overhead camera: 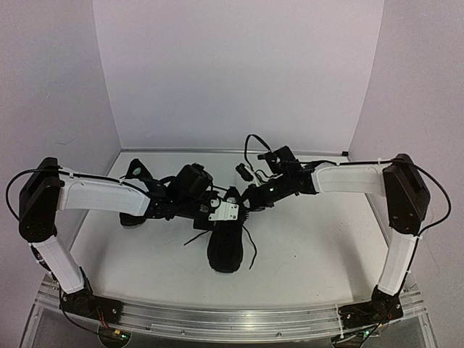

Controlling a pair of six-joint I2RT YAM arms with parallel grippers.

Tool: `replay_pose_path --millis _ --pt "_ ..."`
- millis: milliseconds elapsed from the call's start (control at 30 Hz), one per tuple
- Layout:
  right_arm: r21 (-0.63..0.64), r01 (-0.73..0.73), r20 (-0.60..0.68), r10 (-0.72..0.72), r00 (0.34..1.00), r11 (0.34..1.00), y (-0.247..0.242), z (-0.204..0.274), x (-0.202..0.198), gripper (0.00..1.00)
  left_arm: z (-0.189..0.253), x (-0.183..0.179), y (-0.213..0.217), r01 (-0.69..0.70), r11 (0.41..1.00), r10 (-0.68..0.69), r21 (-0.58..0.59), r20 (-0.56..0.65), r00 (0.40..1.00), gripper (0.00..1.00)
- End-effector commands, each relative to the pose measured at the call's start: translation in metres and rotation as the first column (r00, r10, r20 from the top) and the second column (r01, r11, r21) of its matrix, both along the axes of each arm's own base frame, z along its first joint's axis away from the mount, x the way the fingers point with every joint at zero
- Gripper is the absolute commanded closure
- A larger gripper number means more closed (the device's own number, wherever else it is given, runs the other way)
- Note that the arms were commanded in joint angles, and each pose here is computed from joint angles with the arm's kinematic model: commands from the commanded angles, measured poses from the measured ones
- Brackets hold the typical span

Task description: Tie the shoes

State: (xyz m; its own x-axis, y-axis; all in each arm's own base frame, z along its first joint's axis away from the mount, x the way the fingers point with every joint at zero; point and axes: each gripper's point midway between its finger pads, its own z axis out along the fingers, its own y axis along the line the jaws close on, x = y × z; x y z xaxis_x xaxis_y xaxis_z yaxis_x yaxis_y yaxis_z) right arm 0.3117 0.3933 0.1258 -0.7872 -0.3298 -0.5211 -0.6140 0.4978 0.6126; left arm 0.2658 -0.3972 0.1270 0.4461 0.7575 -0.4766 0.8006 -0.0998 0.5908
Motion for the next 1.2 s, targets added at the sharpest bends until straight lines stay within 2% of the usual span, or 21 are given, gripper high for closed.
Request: replay_pose_path --millis 0,333,467,1167 --pt "0.027 0.006 0.018 -0.007 1.0 1.0 -0.001 0.009 0.002 1.0 0.012 0.014 -0.015 -0.02 0.999 0.021 -0.043 0.022 1.0 1.0" --pt "0.049 -0.007 0.002 0.007 1.0 0.999 0.001 0.01 -0.003 1.0 0.021 0.029 -0.014 -0.103 0.99 0.109 -0.092 0.062 0.992 1.0" --pt "0.051 -0.005 0.0 0.006 1.0 0.999 0.0 0.009 -0.003 1.0 0.034 0.029 -0.016 -0.103 0.983 0.114 -0.149 0.066 0.991 1.0" --pt "0.088 0.077 0.026 -0.08 0.996 0.993 -0.011 0.025 0.009 1.0 0.005 0.024 -0.015 -0.099 0.989 0.101 -0.105 0.014 0.995 1.0"
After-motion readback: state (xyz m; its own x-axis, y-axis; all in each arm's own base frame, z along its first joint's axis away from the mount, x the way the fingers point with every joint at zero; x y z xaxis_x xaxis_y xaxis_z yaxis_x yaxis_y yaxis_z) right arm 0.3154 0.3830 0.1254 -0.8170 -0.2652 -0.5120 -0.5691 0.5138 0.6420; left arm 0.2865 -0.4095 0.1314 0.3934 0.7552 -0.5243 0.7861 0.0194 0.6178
